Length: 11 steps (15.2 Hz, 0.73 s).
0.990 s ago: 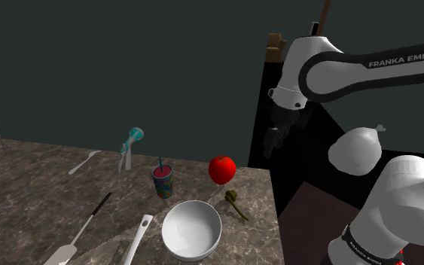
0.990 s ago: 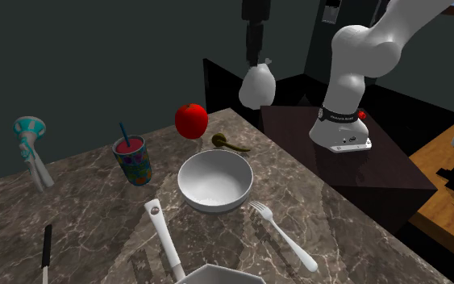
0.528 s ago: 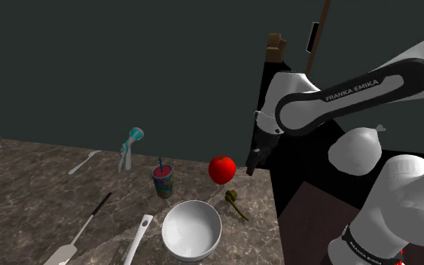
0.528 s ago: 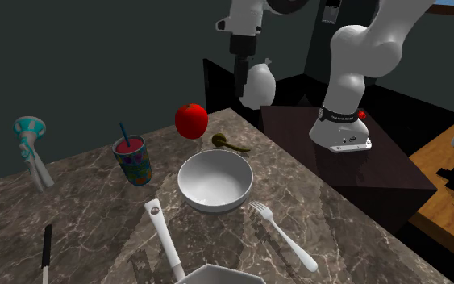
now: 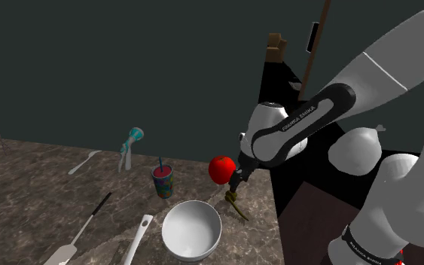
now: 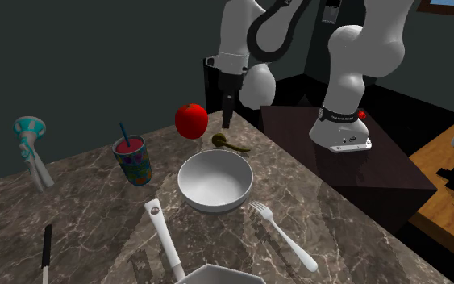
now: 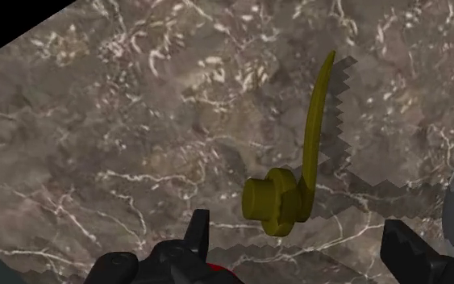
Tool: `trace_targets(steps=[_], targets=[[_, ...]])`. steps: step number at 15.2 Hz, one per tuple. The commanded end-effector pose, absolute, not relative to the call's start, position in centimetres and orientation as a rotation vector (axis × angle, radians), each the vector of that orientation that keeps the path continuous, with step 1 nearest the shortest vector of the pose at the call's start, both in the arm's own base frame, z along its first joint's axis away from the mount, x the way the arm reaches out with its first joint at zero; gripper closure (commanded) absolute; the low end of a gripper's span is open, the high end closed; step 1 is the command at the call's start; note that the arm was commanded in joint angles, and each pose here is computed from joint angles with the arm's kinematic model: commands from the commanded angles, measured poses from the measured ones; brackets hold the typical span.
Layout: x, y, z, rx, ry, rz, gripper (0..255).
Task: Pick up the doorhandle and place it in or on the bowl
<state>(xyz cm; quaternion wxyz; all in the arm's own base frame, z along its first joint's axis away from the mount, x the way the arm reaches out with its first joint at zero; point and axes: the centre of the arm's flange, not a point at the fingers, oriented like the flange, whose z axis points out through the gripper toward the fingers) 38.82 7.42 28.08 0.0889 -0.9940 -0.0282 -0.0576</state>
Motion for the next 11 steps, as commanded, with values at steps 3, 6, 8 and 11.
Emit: trace_targets(steps=[3,6,8,11], targets=[[40.0,8.0,25.1,-2.955,-0.079,-0.195,0],[40.2,8.3,23.6,-2.955,-0.079,-0.195,0],[40.3,8.4,22.6,-2.955,-0.079,-0.195,0],[40.4,8.6,21.7,-2.955,-0.079,-0.195,0]])
